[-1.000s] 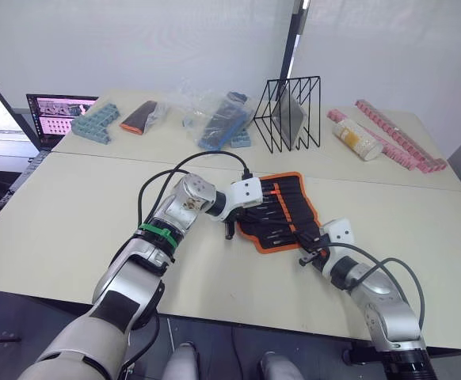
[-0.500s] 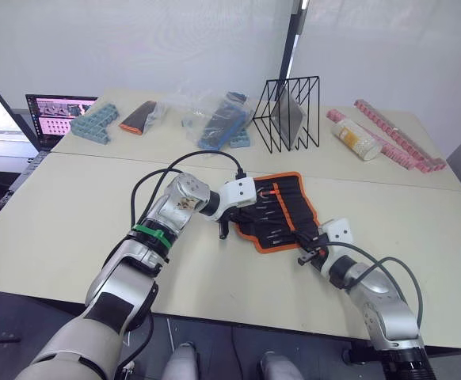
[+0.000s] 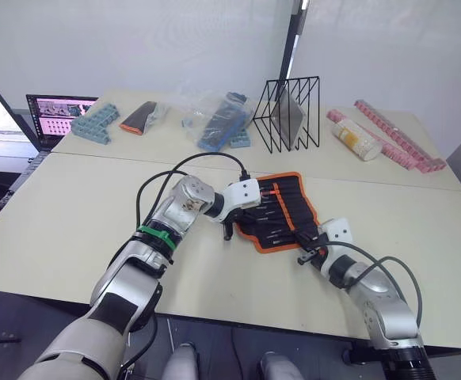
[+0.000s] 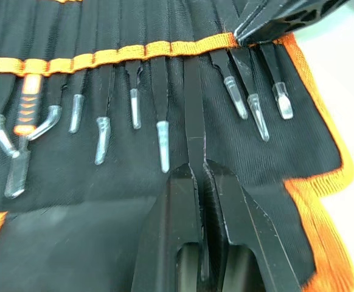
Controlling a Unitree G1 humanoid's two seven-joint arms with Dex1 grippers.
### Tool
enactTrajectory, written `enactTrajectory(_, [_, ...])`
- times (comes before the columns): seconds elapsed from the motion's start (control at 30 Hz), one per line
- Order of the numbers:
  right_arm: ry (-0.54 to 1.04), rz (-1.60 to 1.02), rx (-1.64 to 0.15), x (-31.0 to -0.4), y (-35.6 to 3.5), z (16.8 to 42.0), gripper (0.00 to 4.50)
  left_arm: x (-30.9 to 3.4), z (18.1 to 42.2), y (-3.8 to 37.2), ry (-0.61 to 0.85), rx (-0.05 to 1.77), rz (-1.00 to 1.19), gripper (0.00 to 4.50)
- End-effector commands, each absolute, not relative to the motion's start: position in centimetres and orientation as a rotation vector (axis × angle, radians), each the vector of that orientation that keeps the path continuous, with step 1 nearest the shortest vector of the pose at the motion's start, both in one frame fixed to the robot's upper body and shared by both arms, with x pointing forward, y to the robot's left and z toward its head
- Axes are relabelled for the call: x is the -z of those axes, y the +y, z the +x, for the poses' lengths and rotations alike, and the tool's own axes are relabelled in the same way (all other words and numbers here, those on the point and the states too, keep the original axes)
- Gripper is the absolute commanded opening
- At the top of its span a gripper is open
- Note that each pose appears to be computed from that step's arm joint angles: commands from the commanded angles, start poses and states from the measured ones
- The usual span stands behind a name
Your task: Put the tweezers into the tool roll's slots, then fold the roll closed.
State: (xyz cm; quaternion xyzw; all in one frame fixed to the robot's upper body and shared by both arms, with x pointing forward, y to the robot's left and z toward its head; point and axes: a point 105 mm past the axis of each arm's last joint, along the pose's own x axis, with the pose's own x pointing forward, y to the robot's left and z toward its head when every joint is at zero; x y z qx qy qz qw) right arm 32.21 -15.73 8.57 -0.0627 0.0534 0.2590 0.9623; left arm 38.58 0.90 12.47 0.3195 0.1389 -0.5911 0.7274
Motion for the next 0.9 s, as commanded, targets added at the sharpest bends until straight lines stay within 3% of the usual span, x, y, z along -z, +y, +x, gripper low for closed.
enactTrajectory(0.03, [0.143,-0.130,-0.533,-7.6,-15.6,32.0,0.00,-14.2,39.0,-0.4,0.236,1.296,0.731,0.02])
enactTrajectory(0.5, [0.168,-0.144,-0.539,-6.9,-15.4,31.6,0.00,-13.5,39.6,-5.9,0.161,1.268,0.743,0.02])
enactTrajectory(0.87, [0.174,-0.140,-0.534,-6.8,-15.4,31.4,0.00,-12.6,39.6,-6.2,0.160,1.256,0.726,0.02])
enactTrajectory(0.9, [0.174,-0.140,-0.536,-6.8,-15.3,31.4,0.00,-12.6,39.7,-6.0,0.160,1.255,0.724,0.36])
